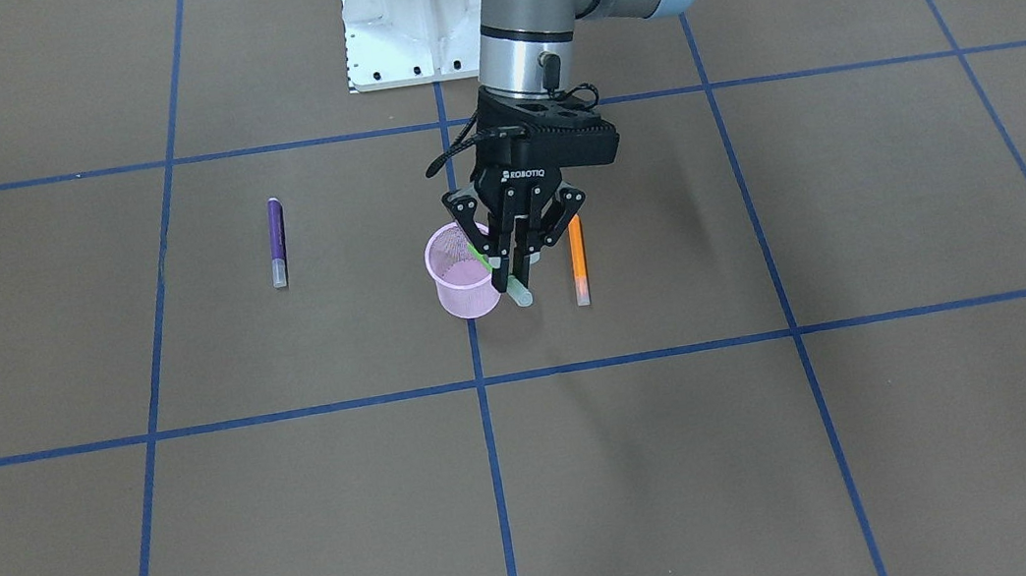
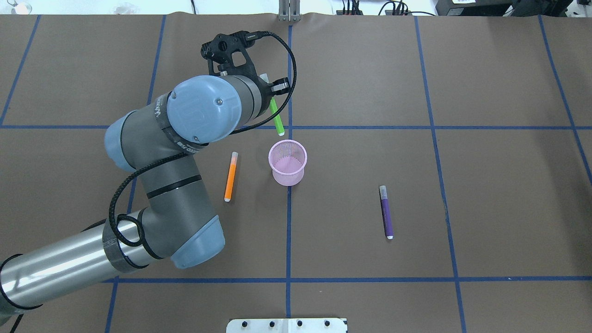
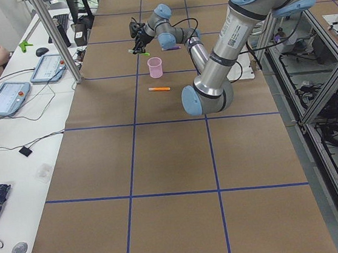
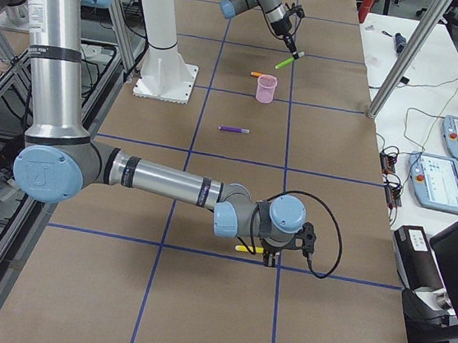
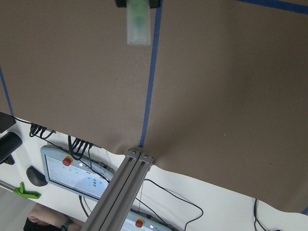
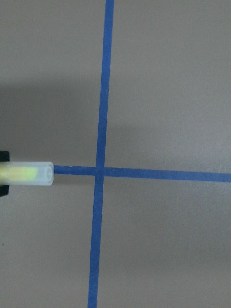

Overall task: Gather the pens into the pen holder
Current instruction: 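Move the green marker over the pink cup and drop it in with the left gripper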

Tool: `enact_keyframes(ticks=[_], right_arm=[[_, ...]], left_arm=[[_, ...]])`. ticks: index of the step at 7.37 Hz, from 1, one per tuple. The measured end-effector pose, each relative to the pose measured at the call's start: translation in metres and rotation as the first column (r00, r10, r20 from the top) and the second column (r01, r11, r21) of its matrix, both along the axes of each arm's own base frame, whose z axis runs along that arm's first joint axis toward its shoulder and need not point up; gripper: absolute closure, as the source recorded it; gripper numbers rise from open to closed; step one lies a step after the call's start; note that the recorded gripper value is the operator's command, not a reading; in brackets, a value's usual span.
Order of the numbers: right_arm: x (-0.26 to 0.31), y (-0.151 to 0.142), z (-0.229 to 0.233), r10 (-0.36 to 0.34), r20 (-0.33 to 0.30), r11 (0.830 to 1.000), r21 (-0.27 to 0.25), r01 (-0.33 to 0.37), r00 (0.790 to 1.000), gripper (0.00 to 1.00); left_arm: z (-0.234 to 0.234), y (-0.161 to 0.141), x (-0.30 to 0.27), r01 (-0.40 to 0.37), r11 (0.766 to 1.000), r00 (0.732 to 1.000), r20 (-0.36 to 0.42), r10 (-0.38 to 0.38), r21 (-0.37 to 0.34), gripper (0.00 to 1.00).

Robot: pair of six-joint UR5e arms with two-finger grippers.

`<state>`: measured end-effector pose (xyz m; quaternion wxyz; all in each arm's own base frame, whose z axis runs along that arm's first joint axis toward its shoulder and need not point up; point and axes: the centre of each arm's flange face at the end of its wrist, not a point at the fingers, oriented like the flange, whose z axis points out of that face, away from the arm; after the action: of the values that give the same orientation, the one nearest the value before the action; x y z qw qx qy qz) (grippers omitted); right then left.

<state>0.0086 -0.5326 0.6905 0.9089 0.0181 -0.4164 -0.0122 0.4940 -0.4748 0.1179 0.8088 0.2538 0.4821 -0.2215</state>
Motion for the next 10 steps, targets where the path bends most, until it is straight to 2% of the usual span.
enact_keyframes(ticks=[4,10], right_arm=[[0.000,0.001,-0.008,0.000,0.000,1.000,0.012,0.000,1.000,1.00],[0.001,0.000,-0.012,0.001,0.002,1.000,0.019,-0.001,1.000,1.00]], left_arm=[[0.024,0.023,0.049,0.040,0.998,0.999,0.005,-0.040,0.056,1.00],[0.043,0.059,0.080,0.043,0.995,0.999,0.030,-0.045,0.085,1.00]])
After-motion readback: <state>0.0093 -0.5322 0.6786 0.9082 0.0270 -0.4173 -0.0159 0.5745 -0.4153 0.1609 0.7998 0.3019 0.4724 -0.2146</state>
